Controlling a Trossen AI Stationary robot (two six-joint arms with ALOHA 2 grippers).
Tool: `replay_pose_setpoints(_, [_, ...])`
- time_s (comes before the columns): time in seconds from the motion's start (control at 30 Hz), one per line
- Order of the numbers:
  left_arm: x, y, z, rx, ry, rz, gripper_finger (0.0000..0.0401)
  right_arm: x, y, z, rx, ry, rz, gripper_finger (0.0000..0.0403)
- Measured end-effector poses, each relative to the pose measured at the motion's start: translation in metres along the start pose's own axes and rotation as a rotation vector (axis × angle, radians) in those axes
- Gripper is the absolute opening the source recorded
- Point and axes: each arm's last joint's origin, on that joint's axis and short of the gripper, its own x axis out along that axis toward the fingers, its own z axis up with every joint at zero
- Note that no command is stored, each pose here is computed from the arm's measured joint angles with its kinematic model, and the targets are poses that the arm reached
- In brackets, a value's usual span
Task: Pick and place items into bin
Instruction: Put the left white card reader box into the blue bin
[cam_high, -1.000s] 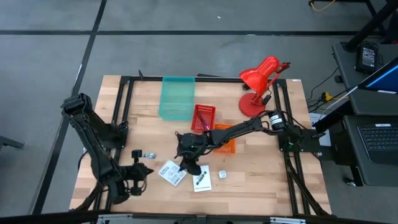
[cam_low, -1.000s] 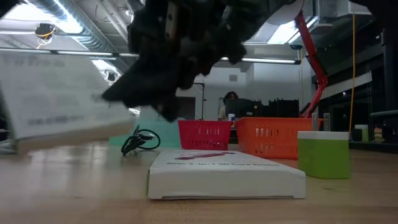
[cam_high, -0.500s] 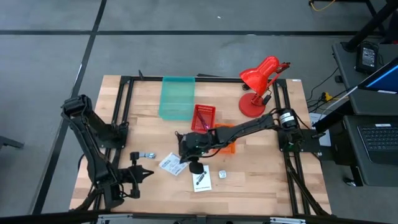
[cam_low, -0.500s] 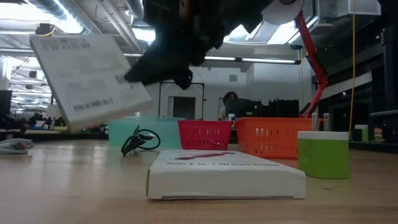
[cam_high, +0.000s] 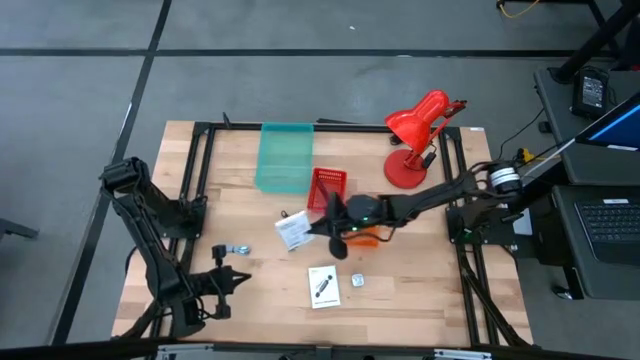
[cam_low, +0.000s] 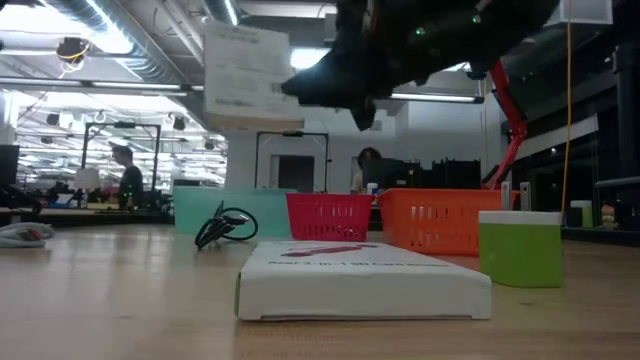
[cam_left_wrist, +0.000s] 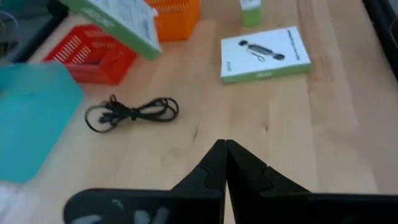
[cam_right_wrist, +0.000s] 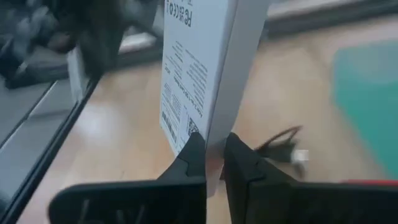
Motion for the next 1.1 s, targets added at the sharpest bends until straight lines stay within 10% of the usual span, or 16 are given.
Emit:
replay_pose_setpoints(0.43, [0.032, 0.020, 0.017, 0.032, -0.152, 0.245, 0.0002, -0.017, -0.002, -0.017, -0.061, -0.225, -0.066, 0.0010])
replay_pose_setpoints(0.67, [0.058, 0.049, -0.016, -0.052, -0.146, 0.369, 0.0002, -0.017, -0.005, -0.016, -0.064, -0.236, -0.102, 0.0010])
replay_pose_setpoints(1.1, [0.061, 0.054, -0.020, -0.128, -0.212, 0.216, 0.0002, -0.014, -0.051, 0.007, -0.053, -0.237, -0.200, 0.0010])
